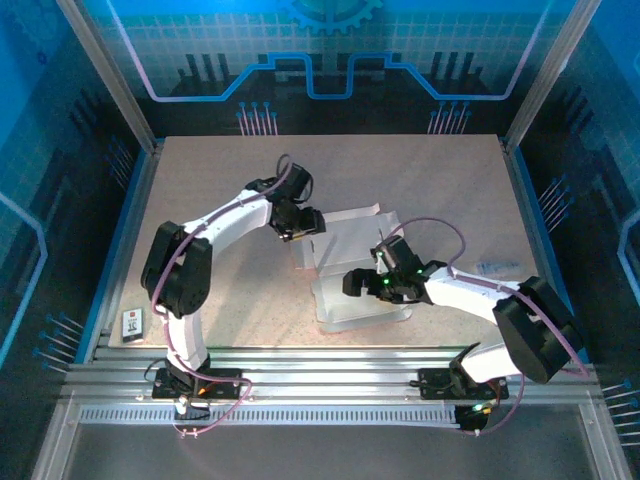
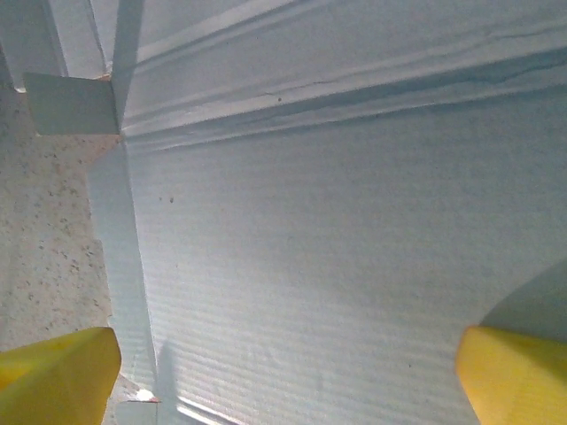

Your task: Fold the paper box

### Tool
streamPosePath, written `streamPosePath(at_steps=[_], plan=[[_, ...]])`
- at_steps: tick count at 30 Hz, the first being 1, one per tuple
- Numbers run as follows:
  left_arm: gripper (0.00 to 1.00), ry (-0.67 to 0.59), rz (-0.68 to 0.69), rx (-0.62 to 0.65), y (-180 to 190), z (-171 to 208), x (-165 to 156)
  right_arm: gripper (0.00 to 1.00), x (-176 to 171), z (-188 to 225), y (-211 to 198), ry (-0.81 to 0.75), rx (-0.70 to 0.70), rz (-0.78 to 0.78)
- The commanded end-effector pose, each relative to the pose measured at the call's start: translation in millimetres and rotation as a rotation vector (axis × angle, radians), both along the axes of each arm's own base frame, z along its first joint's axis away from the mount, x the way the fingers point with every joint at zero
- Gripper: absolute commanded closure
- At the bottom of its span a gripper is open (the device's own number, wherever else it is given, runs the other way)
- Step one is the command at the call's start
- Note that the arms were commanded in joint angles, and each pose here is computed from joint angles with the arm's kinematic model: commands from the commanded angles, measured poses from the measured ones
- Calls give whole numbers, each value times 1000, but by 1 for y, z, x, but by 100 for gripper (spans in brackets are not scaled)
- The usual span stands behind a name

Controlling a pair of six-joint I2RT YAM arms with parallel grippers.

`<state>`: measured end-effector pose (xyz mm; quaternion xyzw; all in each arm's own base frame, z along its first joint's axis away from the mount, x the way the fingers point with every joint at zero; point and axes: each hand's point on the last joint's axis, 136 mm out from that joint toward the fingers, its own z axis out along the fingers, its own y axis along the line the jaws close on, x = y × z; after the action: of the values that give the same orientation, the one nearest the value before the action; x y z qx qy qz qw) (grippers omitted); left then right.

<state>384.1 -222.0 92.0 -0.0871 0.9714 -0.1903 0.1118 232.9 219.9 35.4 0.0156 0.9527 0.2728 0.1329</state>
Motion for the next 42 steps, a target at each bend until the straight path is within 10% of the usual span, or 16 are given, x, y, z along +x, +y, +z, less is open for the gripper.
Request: streamPosePath(at_steps=[1, 20, 42], plan=[[40, 21, 18, 15, 24, -8, 4, 0, -38, -38, -11, 177, -74, -49], [35, -102, -23, -111, 30, -27, 92, 0, -43, -43, -9, 178, -98, -38], [41, -59, -56, -259, -10, -13, 87, 0, -41, -49, -8, 178, -110, -33]])
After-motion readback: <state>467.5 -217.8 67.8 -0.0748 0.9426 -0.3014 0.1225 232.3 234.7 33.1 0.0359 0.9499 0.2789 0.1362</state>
